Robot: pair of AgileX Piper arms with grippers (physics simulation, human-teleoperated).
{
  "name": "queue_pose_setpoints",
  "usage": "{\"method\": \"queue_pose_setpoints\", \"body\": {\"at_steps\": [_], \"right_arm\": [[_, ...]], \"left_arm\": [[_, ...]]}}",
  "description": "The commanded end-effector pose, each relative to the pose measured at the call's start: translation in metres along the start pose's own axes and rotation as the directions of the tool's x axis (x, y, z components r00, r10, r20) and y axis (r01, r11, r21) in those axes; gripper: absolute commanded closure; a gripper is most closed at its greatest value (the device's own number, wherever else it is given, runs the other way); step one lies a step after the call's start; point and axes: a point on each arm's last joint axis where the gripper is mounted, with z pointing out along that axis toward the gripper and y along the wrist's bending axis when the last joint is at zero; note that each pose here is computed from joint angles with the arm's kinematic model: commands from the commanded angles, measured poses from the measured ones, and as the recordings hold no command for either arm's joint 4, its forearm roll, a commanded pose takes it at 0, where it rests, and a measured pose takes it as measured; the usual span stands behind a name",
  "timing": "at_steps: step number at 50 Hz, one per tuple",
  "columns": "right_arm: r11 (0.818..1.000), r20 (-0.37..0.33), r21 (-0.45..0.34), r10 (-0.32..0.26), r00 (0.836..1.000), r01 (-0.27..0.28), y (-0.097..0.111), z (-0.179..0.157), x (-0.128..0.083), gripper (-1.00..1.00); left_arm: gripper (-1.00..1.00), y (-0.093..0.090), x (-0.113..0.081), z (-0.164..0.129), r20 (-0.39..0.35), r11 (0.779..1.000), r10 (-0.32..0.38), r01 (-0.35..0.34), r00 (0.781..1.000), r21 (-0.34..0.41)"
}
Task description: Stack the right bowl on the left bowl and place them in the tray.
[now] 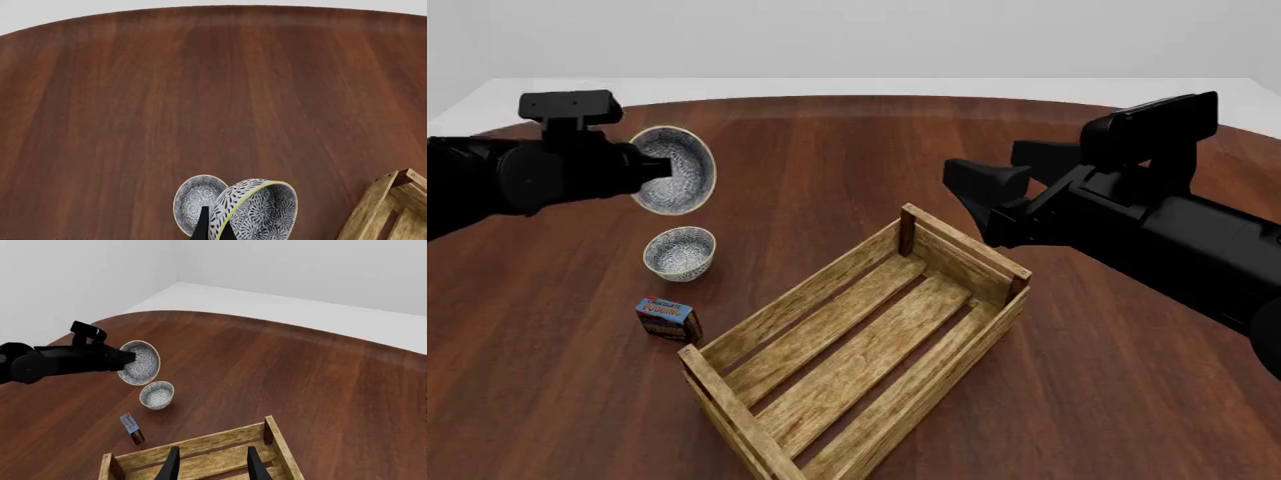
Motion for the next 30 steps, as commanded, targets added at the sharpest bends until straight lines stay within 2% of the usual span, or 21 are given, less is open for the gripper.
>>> {"method": "queue_pose_setpoints", "body": {"at_steps": [1,11,30], "right_arm": [[1.0,-0.002,0.003,-0.001,1.0,0.001,-0.001,0.001,0.001,-1.0],[1.0,-0.005,0.0,-0.007,1.0,0.007,0.0,0.002,0.002,-1.0],[1.0,-0.01,0.002,-0.009,1.0,0.009,0.0,0.005,0.003,-1.0]], "left_arm": [[1.0,0.004,0.009,0.016,-0.017,0.999,-0.036,0.036,0.999,-0.009],[1.0,0.002,0.031,0.036,-0.048,0.999,-0.044,0.044,0.998,-0.005],[1.0,0.013,0.047,0.064,-0.077,0.996,-0.087,0.085,0.993,-0.033]]}}
